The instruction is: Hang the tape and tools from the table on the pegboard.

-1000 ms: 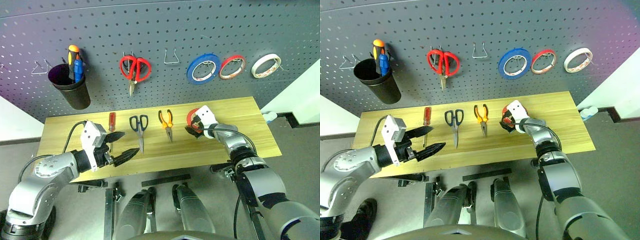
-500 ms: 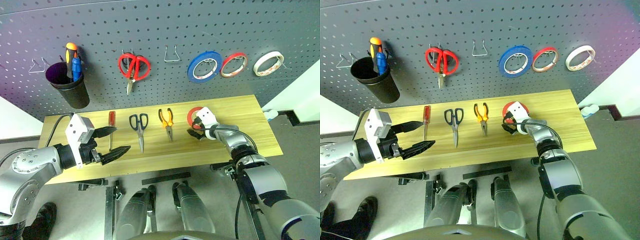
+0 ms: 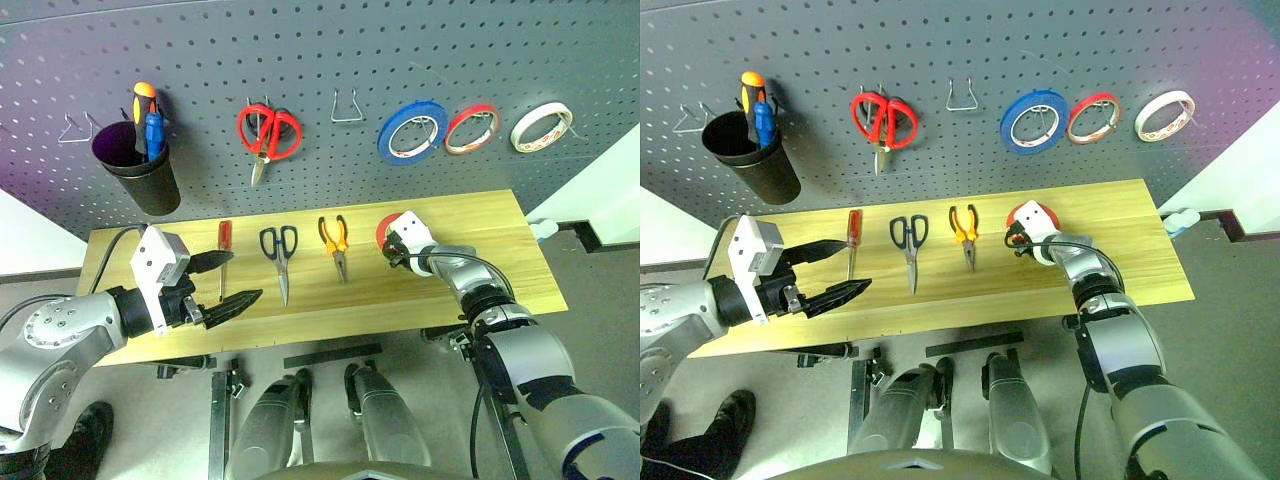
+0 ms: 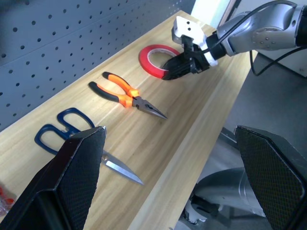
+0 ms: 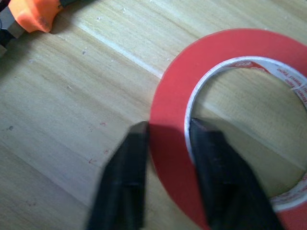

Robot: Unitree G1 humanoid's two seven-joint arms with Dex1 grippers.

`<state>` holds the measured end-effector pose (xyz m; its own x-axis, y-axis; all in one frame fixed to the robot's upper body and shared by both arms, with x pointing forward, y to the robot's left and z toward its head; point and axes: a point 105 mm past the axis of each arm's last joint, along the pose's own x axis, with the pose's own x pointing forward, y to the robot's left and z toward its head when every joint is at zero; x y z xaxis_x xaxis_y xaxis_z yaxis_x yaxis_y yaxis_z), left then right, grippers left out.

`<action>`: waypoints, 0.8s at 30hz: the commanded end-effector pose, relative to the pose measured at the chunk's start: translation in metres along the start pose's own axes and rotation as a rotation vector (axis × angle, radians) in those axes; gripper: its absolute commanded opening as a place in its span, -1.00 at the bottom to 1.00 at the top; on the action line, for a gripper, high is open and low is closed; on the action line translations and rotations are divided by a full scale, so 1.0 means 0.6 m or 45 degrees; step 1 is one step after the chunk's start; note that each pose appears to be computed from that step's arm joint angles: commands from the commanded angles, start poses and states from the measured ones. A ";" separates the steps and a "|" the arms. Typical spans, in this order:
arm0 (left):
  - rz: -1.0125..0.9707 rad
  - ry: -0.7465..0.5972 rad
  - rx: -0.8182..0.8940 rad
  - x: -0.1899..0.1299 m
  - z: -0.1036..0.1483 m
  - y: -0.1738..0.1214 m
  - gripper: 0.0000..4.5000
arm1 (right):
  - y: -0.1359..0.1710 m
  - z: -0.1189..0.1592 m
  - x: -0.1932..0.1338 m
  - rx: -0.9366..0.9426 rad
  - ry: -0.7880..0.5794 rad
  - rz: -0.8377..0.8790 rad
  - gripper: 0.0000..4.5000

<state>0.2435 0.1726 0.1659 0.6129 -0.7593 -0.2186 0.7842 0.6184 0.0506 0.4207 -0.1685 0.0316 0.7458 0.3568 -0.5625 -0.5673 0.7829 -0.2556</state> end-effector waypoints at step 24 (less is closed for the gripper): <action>0.029 -0.131 0.101 0.011 0.037 0.038 1.00 | -0.028 0.042 -0.103 0.617 -0.683 0.202 -0.69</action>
<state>0.2669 0.1798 0.1816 0.6442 -0.7526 -0.1368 0.7648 0.6363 0.1009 0.3949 -0.1858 0.0735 0.7969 0.5852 -0.1501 -0.5557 0.8075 0.1978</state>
